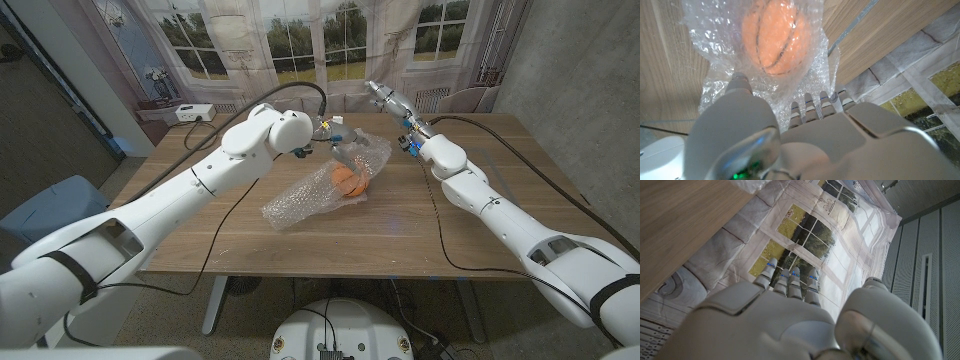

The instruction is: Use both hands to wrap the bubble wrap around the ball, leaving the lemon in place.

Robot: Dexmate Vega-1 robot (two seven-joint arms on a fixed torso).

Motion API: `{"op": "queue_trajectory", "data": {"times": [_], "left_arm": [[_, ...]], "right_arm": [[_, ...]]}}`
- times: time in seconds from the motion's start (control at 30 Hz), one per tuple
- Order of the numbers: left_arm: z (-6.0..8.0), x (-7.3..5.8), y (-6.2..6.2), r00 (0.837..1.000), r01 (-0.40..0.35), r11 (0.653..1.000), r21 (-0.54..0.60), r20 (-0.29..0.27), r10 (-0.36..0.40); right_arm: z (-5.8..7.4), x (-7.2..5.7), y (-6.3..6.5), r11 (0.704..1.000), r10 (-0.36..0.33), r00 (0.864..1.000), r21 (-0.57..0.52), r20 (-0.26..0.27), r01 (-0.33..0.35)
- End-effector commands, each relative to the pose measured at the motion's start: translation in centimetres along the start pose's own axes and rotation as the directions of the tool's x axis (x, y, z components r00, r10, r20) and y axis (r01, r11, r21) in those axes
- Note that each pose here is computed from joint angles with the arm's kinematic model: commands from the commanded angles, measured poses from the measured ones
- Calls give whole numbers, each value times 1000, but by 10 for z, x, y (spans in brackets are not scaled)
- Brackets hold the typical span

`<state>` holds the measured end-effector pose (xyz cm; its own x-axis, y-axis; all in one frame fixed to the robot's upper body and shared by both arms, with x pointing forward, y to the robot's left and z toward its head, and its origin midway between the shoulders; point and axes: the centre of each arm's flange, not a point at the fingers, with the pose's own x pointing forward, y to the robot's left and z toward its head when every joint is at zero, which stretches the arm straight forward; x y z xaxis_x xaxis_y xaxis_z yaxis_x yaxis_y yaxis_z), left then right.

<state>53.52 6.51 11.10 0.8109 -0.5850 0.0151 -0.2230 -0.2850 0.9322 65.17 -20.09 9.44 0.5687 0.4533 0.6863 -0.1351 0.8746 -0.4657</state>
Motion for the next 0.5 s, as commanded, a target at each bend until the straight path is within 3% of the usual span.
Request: {"op": "queue_trajectory", "data": {"times": [0.03, 0.13, 0.27, 0.33, 0.47, 0.5], "left_arm": [[-11, -14, 21, 993, -113, 991, -75, 32, 116], [-16, -19, 24, 976, -209, 973, -99, 37, 213], [-28, -23, 23, 927, -349, 914, -206, 69, 369], [-35, -26, 20, 882, -426, 860, -282, 81, 464], [-45, -30, 15, 761, -554, 701, -449, 68, 645], [-47, -31, 14, 738, -568, 670, -477, 64, 672]], "right_arm": [[-5, 8, -3, 1000, 0, 1000, 7, 2, 0], [-6, 11, -5, 1000, -2, 1000, 9, 5, 2], [-6, 13, -8, 1000, -6, 1000, 4, 21, 6], [-6, 14, -9, 1000, -10, 1000, 2, 25, 10], [-6, 14, -13, 1000, -15, 999, 2, 29, 15], [-6, 14, -13, 1000, -16, 999, 1, 30, 16]]}}
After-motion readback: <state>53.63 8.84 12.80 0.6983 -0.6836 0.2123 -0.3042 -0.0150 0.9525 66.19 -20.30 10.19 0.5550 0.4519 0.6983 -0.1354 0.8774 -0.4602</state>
